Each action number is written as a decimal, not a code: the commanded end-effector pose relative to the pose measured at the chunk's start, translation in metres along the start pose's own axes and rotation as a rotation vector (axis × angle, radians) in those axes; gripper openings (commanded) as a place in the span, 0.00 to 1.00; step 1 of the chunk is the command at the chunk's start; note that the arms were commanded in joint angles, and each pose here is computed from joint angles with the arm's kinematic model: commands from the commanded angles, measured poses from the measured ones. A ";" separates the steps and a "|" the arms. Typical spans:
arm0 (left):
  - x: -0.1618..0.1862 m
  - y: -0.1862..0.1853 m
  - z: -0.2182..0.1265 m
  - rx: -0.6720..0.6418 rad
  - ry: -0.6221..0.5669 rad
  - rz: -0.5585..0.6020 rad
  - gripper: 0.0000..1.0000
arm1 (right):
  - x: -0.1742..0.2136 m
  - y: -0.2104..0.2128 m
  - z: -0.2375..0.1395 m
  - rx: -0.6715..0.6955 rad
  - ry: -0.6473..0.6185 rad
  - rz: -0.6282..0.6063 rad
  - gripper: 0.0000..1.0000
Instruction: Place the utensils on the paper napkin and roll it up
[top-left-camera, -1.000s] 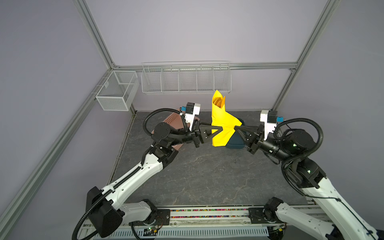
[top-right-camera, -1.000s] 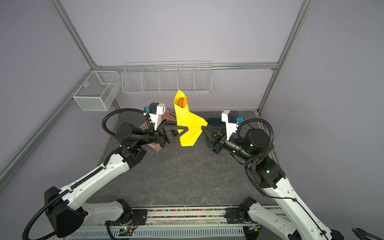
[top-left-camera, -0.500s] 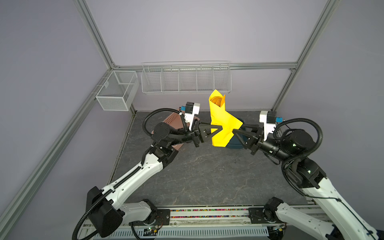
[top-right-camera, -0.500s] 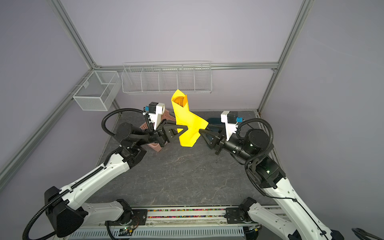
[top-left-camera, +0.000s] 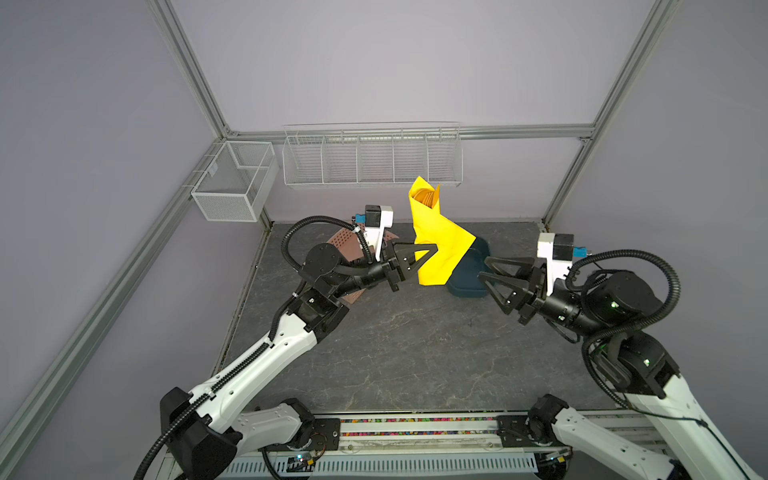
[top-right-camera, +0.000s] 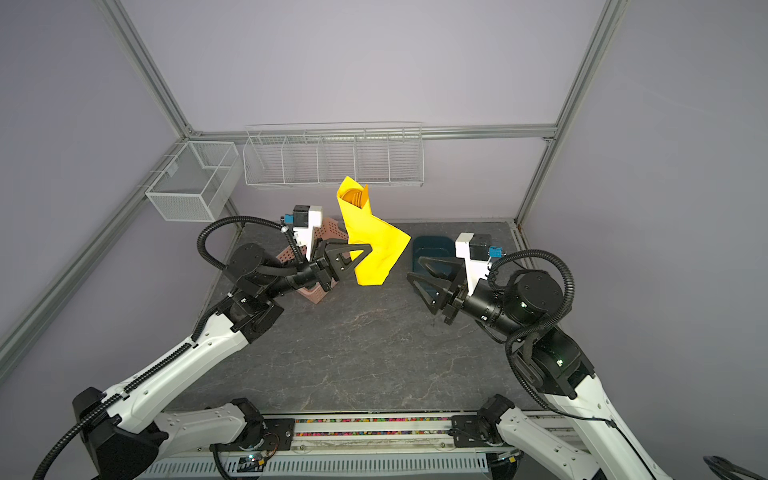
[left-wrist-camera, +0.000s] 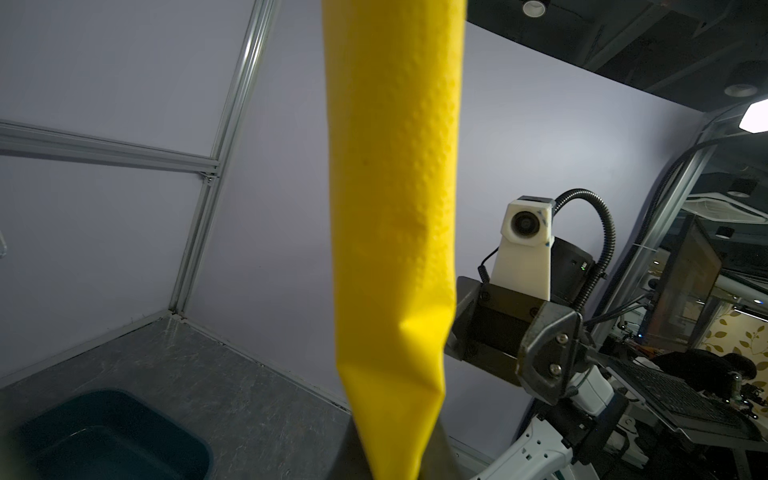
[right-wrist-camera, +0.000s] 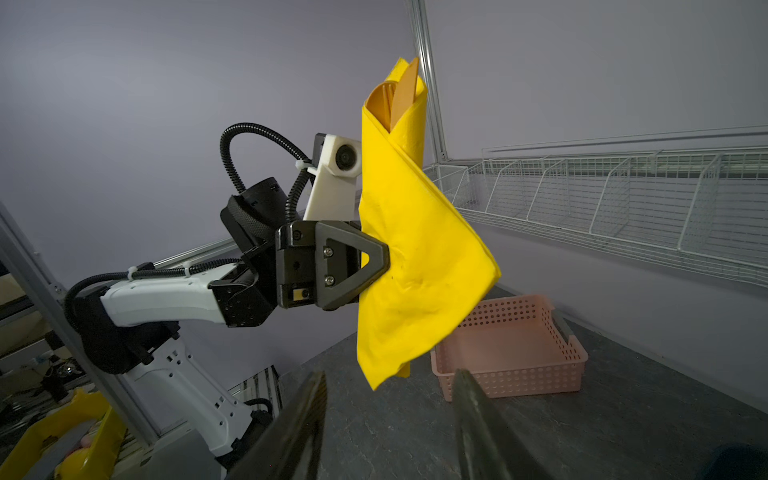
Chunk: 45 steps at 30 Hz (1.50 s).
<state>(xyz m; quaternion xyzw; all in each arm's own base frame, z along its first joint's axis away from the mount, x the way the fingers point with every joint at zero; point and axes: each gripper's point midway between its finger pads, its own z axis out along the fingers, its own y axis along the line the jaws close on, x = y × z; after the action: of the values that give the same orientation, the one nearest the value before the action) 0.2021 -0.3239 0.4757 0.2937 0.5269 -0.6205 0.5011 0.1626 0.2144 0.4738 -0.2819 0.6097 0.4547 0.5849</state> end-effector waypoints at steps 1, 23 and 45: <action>-0.009 -0.003 -0.001 -0.013 -0.015 0.038 0.10 | 0.002 0.021 0.003 -0.126 0.047 -0.016 0.52; -0.008 -0.027 0.006 0.164 0.001 -0.006 0.08 | 0.022 0.011 0.049 -0.206 0.207 0.115 0.52; -0.010 -0.030 0.008 0.199 -0.010 -0.022 0.07 | 0.037 0.001 0.057 -0.178 0.259 0.133 0.44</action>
<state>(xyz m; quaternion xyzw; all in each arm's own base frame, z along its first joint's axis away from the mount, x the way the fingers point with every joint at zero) 0.1873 -0.3366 0.4763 0.3257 0.4924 -0.6719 0.4472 0.1823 0.2731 0.4447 -0.3438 0.6510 0.5107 0.4440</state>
